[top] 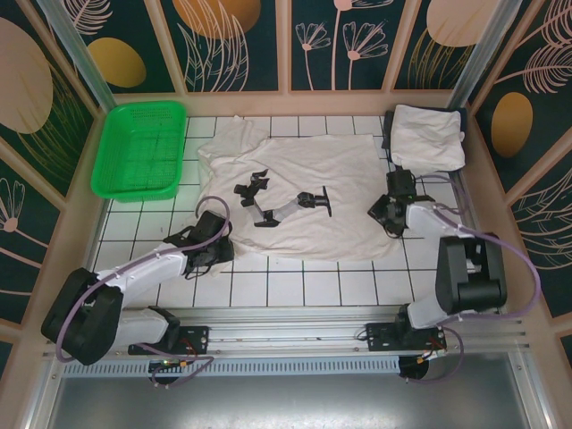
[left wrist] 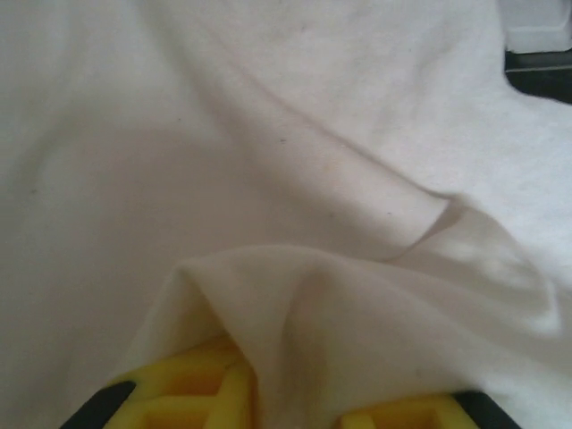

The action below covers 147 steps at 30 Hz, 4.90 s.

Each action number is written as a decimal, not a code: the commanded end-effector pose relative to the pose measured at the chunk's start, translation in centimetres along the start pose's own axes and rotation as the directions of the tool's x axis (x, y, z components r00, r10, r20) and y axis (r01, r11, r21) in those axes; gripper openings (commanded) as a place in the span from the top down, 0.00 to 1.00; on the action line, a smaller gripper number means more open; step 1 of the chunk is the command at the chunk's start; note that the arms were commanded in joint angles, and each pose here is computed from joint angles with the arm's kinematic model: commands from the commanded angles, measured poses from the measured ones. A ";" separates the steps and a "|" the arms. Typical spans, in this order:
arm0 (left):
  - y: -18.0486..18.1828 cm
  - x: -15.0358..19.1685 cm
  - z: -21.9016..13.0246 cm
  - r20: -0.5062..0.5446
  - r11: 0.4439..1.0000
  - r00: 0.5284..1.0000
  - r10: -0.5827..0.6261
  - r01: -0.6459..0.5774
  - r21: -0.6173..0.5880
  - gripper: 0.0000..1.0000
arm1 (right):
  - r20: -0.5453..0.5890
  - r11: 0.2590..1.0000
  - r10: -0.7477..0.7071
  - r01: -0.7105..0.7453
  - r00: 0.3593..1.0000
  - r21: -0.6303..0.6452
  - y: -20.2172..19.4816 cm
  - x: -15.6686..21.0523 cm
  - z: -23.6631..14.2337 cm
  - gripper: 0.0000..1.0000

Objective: Fold and stack the t-shirts

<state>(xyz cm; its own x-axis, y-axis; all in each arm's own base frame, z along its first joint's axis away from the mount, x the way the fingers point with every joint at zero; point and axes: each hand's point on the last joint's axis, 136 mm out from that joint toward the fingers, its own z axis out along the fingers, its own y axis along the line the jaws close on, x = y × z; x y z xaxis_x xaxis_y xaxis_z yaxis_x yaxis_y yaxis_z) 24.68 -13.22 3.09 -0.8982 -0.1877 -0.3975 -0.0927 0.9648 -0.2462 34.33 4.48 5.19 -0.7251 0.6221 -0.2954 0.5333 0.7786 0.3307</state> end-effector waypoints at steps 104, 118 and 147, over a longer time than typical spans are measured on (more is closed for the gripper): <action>-4.0 0.2 -10.6 0.067 0.980 0.994 -0.092 0.078 0.181 1.00 | -0.015 0.975 0.201 -0.199 0.979 0.098 -11.1 6.0 -2.3 0.49; -3.6 0.8 -10.8 0.065 0.979 0.994 -0.092 0.078 0.187 0.96 | 0.068 0.983 0.156 -0.161 0.985 0.086 -9.9 2.8 -3.4 1.00; -2.8 5.3 -4.7 -0.086 0.981 0.994 -0.063 0.077 0.180 0.62 | 0.209 0.981 0.146 -0.169 0.967 0.094 -11.2 -3.4 -6.8 1.00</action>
<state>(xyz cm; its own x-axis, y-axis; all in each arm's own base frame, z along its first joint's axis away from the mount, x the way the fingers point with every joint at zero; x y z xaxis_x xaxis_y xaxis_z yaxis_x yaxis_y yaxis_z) 18.34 -16.59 6.66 -0.9232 -0.2318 -0.3065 -0.0709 0.8867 -0.4569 27.54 -6.59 8.21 -0.5338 0.7394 -0.4103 0.6947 0.6601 0.2859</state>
